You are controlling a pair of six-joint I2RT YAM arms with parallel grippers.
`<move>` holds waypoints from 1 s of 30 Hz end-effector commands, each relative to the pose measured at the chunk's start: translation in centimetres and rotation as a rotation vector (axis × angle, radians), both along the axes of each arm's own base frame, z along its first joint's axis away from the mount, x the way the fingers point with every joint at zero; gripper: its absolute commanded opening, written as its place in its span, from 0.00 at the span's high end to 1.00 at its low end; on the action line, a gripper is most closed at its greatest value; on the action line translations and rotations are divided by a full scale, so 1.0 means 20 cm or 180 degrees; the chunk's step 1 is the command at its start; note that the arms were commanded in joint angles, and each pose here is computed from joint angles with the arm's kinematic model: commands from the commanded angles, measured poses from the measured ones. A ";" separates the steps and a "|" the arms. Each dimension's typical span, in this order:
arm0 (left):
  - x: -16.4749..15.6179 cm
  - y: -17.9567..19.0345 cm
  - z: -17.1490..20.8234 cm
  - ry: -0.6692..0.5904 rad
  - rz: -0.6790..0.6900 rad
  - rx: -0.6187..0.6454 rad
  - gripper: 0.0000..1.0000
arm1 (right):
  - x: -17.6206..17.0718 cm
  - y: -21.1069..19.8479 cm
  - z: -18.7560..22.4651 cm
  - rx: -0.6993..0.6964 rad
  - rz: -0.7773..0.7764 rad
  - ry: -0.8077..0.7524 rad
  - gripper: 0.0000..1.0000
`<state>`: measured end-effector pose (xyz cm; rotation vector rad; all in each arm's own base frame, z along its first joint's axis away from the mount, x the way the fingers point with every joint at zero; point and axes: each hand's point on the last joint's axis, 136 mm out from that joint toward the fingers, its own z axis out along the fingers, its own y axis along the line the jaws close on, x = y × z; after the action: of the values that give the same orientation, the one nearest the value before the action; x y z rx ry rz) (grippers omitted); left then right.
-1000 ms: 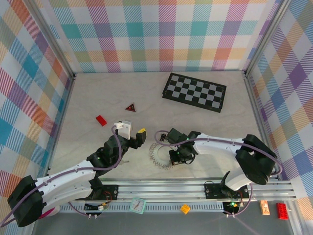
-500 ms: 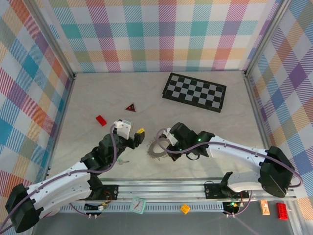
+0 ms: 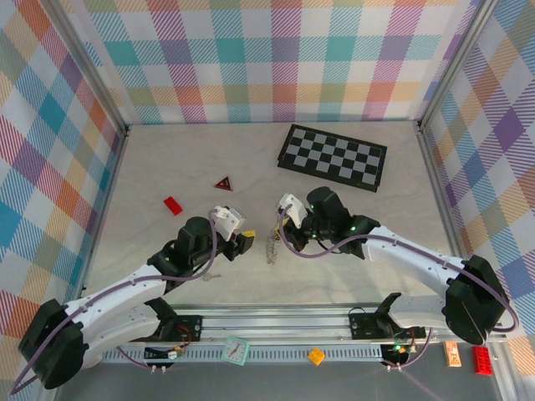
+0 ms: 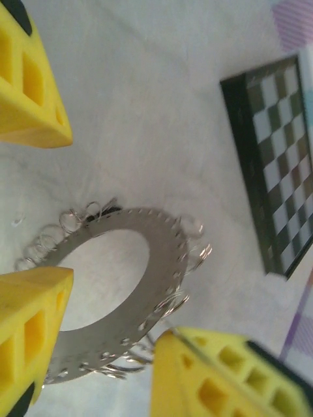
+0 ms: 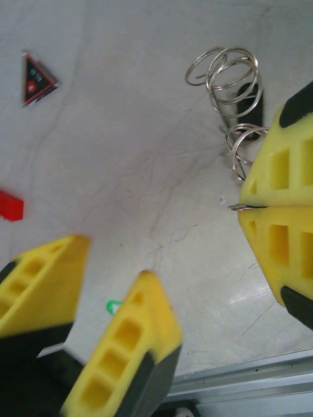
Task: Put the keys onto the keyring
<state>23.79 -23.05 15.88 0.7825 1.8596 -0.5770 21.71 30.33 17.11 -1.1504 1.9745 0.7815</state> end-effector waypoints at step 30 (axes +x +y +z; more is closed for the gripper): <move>-0.21 -0.25 0.09 -0.0323 -0.1443 -0.0359 0.69 | -0.23 0.12 0.17 0.0518 0.1297 -0.0230 1.00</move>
<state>19.51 -27.68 16.85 1.1323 1.5919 -0.8776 17.50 32.05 18.55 -1.4518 1.6994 1.0110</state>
